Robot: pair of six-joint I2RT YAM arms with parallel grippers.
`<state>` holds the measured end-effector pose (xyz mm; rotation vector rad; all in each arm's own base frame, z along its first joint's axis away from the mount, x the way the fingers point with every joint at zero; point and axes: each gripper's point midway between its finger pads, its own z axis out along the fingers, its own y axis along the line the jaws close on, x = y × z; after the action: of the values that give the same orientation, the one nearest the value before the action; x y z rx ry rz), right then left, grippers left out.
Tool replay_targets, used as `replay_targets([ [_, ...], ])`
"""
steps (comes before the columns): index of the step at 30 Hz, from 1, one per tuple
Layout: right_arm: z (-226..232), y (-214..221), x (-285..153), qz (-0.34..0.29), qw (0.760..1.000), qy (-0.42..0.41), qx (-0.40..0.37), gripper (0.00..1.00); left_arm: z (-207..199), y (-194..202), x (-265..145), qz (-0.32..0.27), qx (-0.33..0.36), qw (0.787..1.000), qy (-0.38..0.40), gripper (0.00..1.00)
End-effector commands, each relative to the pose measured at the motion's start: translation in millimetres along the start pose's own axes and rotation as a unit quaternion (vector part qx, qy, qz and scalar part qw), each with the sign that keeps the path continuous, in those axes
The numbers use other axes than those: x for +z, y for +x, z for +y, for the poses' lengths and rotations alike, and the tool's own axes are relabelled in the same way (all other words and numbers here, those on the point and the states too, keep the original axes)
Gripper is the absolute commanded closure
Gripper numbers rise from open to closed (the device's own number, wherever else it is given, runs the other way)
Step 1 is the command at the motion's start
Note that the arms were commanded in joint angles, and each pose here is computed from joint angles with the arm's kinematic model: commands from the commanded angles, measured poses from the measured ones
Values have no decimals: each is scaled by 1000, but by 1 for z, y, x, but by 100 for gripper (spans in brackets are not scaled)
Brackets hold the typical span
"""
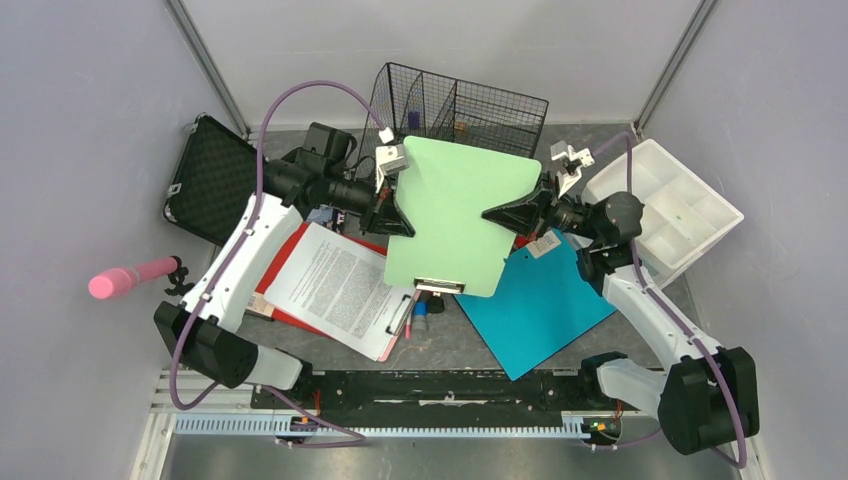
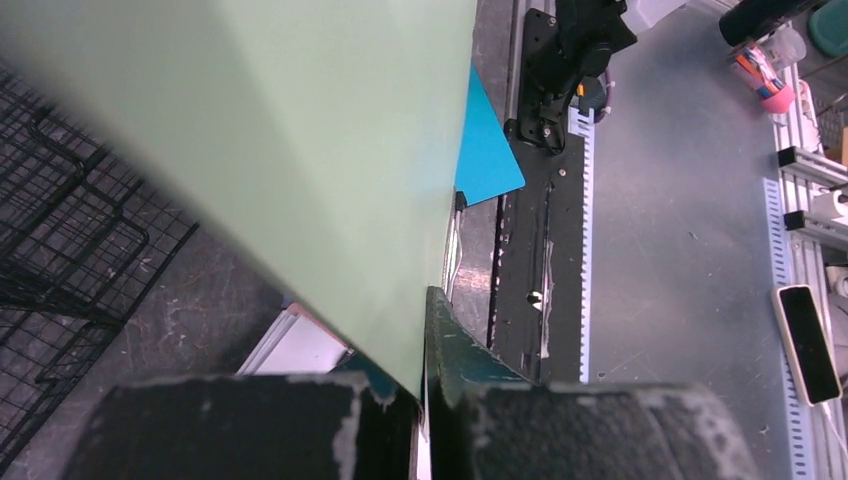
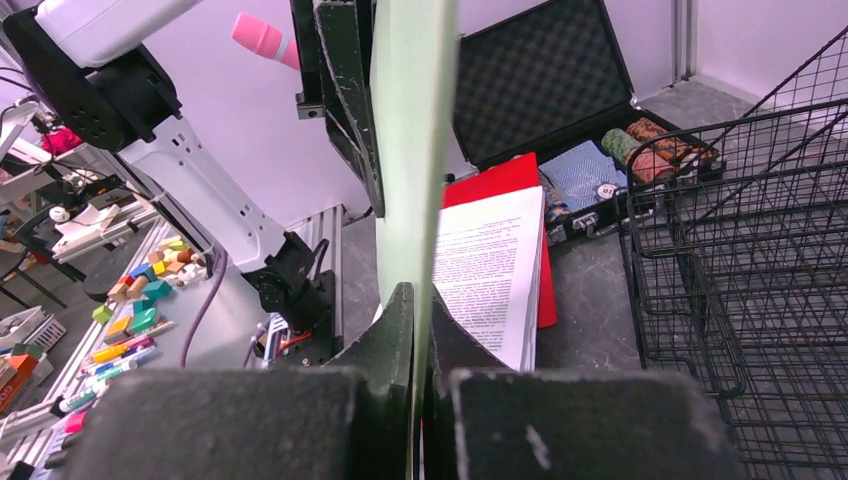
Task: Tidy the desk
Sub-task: Pick up the folder from the center of the board.
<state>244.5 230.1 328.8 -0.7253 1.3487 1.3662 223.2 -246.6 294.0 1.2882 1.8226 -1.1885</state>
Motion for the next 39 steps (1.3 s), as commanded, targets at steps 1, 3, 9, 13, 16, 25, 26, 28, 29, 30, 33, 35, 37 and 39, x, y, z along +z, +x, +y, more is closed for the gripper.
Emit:
replay_targets([
  [1, 11, -24, -4, -34, 998, 0, -49, 100, 6, -8, -5, 8, 16, 1000, -13, 88],
  [3, 7, -30, -7, -44, 998, 16, -41, 100, 10, -13, -5, 4, 7, 1000, -17, 67],
  [9, -15, -50, -17, -83, 994, 67, -1, 100, 38, -39, -16, -53, -34, 996, -63, 11],
  [13, -30, -60, -26, -115, 988, 96, 45, 100, 69, -59, -38, -130, -82, 979, -137, 0],
  [16, -38, -71, -32, -151, 979, 109, 83, 100, 84, -70, -55, -201, -124, 956, -175, 0],
  [25, -56, -92, -42, -230, 951, 127, 165, 100, 78, -62, -50, -366, -210, 896, -139, 0],
  [26, -58, -94, -44, -237, 947, 128, 173, 100, 74, -60, -46, -374, -207, 894, -133, 0],
  [28, -60, -95, -47, -250, 943, 123, 184, 100, 65, -53, -33, -382, -190, 897, -116, 0],
  [29, -61, -96, -48, -257, 940, 123, 188, 100, 57, -51, -26, -389, -174, 899, -105, 0],
  [30, -62, -96, -49, -261, 938, 122, 191, 100, 53, -45, -19, -391, -170, 899, -99, 0],
  [33, -63, -96, -50, -268, 935, 119, 199, 100, 45, -41, -7, -390, -160, 903, -80, 0],
  [35, -63, -95, -50, -269, 934, 117, 203, 100, 42, -43, -3, -393, -153, 904, -71, 0],
  [37, -62, -96, -50, -271, 934, 113, 205, 100, 39, -46, 3, -395, -142, 906, -59, 0],
  [39, -63, -95, -51, -274, 932, 113, 208, 100, 36, -49, 11, -395, -128, 909, -44, 0],
])
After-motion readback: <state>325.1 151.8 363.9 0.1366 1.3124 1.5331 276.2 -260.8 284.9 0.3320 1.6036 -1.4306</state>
